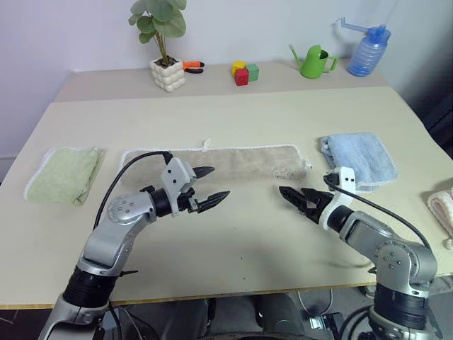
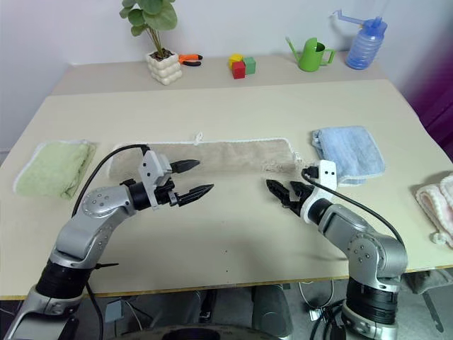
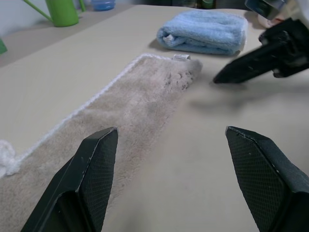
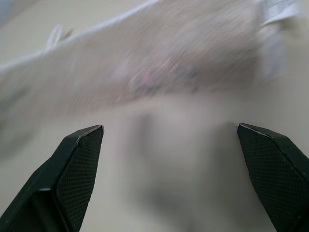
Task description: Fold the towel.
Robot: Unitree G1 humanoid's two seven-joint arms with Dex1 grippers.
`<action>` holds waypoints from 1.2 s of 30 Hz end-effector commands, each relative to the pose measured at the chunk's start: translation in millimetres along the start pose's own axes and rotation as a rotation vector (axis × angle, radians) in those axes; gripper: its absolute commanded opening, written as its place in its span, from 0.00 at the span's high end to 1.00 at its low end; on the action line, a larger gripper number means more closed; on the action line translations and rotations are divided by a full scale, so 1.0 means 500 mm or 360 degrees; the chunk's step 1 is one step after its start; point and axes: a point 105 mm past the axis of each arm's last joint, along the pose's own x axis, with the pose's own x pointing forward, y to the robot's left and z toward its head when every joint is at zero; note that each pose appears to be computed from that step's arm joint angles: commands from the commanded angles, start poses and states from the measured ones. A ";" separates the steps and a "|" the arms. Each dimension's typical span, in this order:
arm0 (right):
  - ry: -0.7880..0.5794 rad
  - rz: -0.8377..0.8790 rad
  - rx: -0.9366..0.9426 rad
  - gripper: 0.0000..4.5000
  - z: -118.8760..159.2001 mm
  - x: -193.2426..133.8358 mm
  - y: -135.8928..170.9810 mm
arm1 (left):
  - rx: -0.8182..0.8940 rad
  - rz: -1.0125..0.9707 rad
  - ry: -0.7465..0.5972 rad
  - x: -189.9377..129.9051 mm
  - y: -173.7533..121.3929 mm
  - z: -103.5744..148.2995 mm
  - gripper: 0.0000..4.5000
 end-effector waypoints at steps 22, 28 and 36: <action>-0.0275 -0.0218 0.0124 1.00 0.145 0.034 -0.038 | 0.0023 0.0118 -0.0004 -0.022 0.010 0.006 0.19; -0.0331 -0.0117 -0.0373 1.00 0.215 -0.021 -0.012 | 0.0028 0.0126 0.0002 -0.021 0.021 0.004 0.19; -0.0071 0.0395 -0.1173 1.00 0.137 0.022 0.147 | 0.0054 0.0110 -0.0010 -0.009 0.024 0.009 0.19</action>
